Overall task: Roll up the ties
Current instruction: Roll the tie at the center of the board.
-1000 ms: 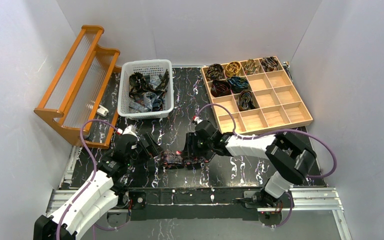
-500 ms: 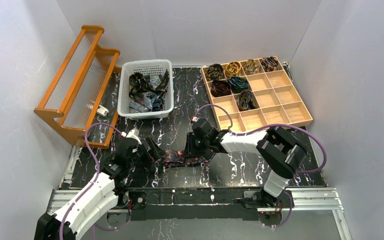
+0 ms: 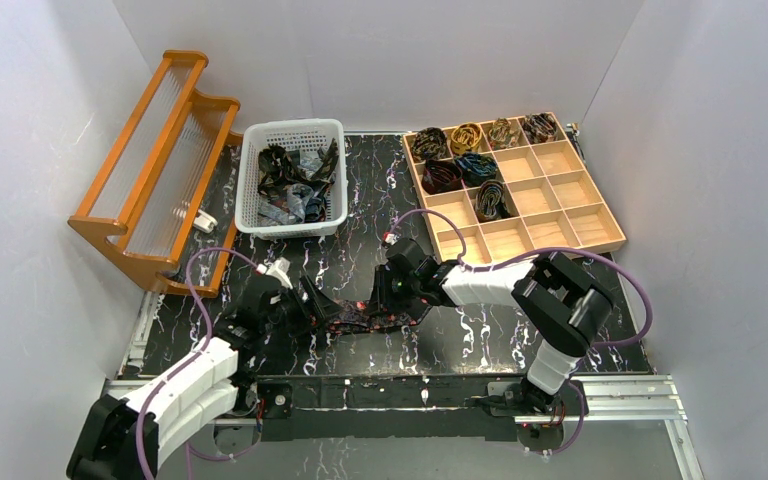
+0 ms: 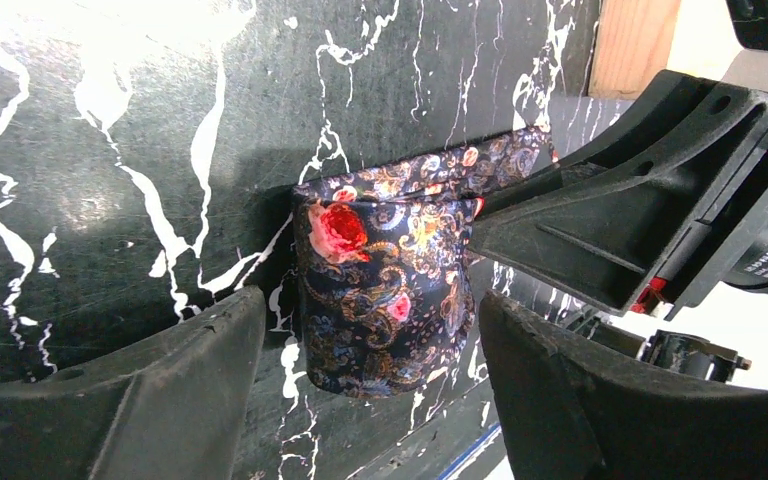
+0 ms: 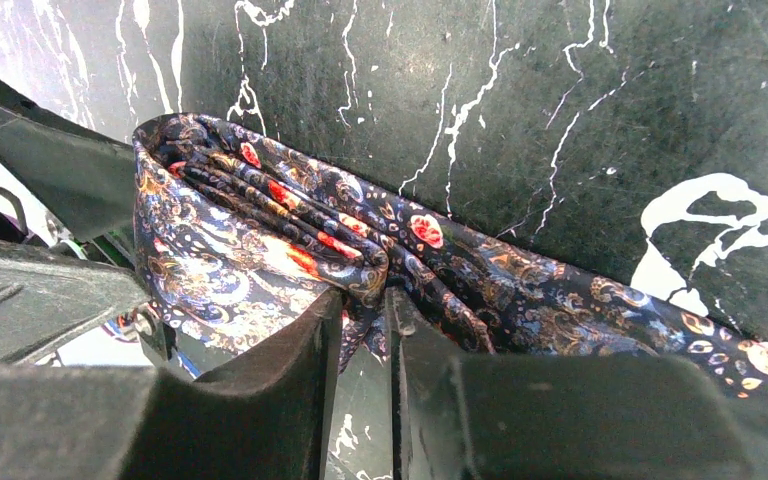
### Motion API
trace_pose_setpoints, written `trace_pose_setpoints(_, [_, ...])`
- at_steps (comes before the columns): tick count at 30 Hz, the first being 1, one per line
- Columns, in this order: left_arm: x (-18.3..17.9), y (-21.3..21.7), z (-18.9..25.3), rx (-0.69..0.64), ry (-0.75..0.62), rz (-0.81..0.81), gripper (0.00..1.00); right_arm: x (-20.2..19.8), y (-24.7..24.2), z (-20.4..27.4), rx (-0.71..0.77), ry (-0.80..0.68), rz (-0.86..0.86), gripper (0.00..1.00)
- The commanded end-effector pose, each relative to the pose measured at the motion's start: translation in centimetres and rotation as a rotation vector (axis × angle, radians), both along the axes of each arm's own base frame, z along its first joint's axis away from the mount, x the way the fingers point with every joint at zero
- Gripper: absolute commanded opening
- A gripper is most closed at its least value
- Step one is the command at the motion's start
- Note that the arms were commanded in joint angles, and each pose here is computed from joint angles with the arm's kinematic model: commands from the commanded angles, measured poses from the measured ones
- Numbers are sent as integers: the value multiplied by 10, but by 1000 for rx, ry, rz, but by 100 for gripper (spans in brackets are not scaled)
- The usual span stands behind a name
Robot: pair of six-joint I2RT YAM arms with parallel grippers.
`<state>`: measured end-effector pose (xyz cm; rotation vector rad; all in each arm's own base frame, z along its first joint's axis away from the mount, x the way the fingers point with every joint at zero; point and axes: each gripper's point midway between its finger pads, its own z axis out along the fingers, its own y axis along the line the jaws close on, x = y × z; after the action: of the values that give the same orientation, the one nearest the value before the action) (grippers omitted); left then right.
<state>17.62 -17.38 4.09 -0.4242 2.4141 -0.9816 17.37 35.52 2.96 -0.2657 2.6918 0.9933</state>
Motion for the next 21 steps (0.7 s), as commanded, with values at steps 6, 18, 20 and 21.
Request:
trace_pose_setpoints(6, [-24,3,-31,-4,117,-20,70,-8,-24,-36,-109,36,-11,27])
trace_pose_setpoints(18, [-18,0,-38,-26,120,14,61,-11,-26,-40,-110,46,-12,24])
trace_pose_setpoints(20, [-16,-1,-37,-35,111,18,56,-11,-27,-41,-112,48,-11,24])
trace_pose_setpoints(21, [-15,-1,-36,-37,109,18,54,-11,-26,-41,-111,49,-11,24])
